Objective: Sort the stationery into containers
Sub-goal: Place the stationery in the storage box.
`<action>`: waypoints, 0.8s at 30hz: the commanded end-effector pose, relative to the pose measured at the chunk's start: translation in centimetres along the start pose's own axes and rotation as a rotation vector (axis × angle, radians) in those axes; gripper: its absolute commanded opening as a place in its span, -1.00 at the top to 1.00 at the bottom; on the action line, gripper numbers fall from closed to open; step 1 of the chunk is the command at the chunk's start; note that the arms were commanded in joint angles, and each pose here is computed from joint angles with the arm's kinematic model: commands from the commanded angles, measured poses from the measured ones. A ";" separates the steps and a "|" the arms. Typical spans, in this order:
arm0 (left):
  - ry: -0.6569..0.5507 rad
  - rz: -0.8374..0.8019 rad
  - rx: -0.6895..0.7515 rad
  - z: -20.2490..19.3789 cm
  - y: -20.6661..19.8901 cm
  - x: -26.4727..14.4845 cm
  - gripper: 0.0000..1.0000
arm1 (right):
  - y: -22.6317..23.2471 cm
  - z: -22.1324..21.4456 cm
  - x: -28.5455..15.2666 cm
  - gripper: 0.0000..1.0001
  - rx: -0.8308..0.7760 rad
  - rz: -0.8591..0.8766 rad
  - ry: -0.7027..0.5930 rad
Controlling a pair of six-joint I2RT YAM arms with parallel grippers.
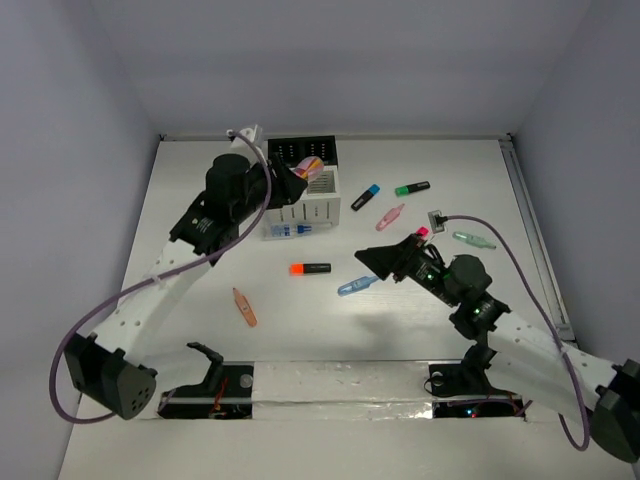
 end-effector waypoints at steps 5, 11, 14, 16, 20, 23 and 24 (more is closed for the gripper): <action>0.139 0.305 0.251 3.0 3.5 1.8 1.00 | -0.4 0.7 -2.5 -0.91 -0.285 -0.252 0.138; 0.310 0.420 0.328 2.2 6.1 4.1 1.00 | -0.9 0.4 -2.9 -0.92 -0.315 -0.280 0.175; 0.368 0.423 0.338 1.9 6.7 5.4 1.00 | -1.4 0.0 -2.7 -0.92 -0.309 -0.280 0.193; 0.378 0.443 0.332 2.4 7.4 5.8 1.00 | -1.7 -0.2 -2.7 -0.92 -0.306 -0.280 0.203; 0.398 0.423 0.318 2.6 7.8 6.5 1.00 | -2.1 -0.6 -2.7 -0.92 -0.299 -0.282 0.218; 0.437 0.425 0.320 2.3 8.4 7.1 1.00 | -2.1 -0.7 -2.5 -0.92 -0.297 -0.266 0.214; 0.450 0.429 0.322 2.4 8.4 7.1 1.00 | -1.8 -0.7 -2.4 -0.92 -0.293 -0.251 0.213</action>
Point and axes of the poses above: each gripper's point midway between its finger pads, its own x axis out along the fingers, its own y axis along the line the jaws close on, z = x × y, the point moved 5 cm from there along -x, back along the fingers, and after that the axes turned 7 degrees about x, right-handed, at the moved point
